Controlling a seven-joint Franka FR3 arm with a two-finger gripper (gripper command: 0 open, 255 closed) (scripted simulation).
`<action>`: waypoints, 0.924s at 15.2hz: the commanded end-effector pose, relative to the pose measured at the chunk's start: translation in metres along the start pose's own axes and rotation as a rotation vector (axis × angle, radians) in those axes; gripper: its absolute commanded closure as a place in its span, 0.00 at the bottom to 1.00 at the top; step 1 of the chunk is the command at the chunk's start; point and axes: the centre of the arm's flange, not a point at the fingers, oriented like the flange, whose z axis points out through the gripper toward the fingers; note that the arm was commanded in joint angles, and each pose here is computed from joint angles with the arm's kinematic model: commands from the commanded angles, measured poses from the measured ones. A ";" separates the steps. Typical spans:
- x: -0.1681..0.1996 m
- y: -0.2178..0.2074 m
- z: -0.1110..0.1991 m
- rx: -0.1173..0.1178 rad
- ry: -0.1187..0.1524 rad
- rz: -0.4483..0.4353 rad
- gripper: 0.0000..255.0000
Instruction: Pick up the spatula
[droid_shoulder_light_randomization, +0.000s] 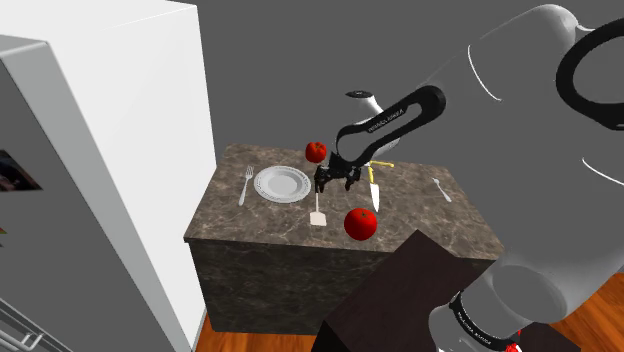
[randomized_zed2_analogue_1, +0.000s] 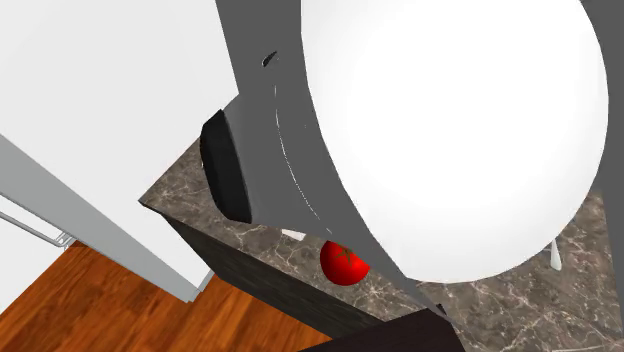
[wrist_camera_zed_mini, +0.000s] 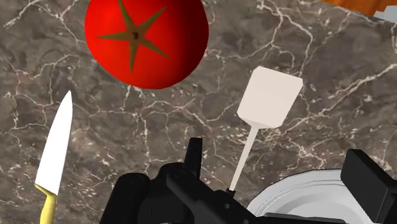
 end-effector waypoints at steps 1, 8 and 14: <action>0.014 -0.004 0.021 0.001 0.006 0.042 0.00; 0.064 -0.010 0.097 0.002 0.026 0.184 0.00; 0.084 -0.011 0.143 0.002 0.033 0.241 0.00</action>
